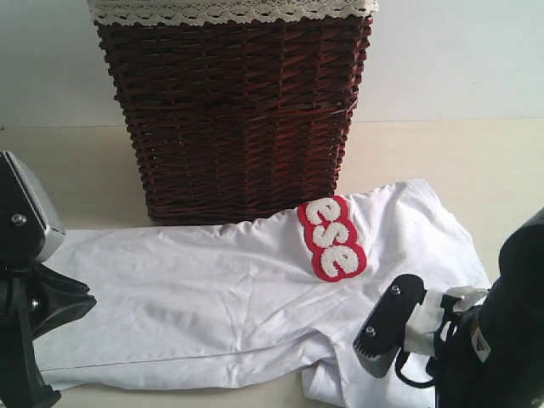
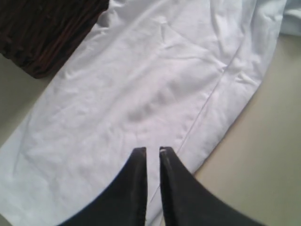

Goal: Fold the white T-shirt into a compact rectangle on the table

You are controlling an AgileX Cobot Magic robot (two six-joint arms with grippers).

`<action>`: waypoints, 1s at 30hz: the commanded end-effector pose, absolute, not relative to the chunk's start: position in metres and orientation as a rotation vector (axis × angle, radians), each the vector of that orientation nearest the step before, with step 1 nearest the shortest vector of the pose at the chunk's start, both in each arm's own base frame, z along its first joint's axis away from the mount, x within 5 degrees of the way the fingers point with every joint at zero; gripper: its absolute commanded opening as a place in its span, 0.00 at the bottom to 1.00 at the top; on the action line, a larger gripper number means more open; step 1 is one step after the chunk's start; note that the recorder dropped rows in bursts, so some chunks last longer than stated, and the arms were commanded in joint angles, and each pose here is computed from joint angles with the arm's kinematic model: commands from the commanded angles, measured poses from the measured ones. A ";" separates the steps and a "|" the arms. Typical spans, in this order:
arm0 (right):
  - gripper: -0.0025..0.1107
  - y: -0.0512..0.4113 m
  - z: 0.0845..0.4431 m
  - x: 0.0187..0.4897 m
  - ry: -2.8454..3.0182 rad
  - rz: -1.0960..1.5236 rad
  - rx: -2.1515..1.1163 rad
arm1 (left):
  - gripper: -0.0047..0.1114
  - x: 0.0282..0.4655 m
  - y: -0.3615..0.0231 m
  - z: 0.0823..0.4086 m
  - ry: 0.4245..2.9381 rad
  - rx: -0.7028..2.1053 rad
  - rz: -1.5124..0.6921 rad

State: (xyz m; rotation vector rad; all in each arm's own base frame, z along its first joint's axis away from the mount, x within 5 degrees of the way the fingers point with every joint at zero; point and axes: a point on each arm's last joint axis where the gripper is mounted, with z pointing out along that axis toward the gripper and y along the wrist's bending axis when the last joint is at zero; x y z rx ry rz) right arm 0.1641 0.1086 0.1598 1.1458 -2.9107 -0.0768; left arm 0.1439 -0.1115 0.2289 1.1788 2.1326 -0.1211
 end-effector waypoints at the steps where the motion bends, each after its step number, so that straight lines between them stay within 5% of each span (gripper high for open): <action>1: 0.48 0.125 0.166 0.150 -2.913 -0.102 1.224 | 0.15 0.142 -0.112 0.228 2.141 1.179 -0.135; 13: 0.48 0.148 0.171 0.136 -2.861 -0.241 1.498 | 0.15 0.142 -0.112 0.228 2.135 1.176 -0.136; 30: 0.47 0.162 0.110 0.150 -2.743 -0.173 1.456 | 0.15 0.142 -0.112 0.228 2.138 1.173 -0.139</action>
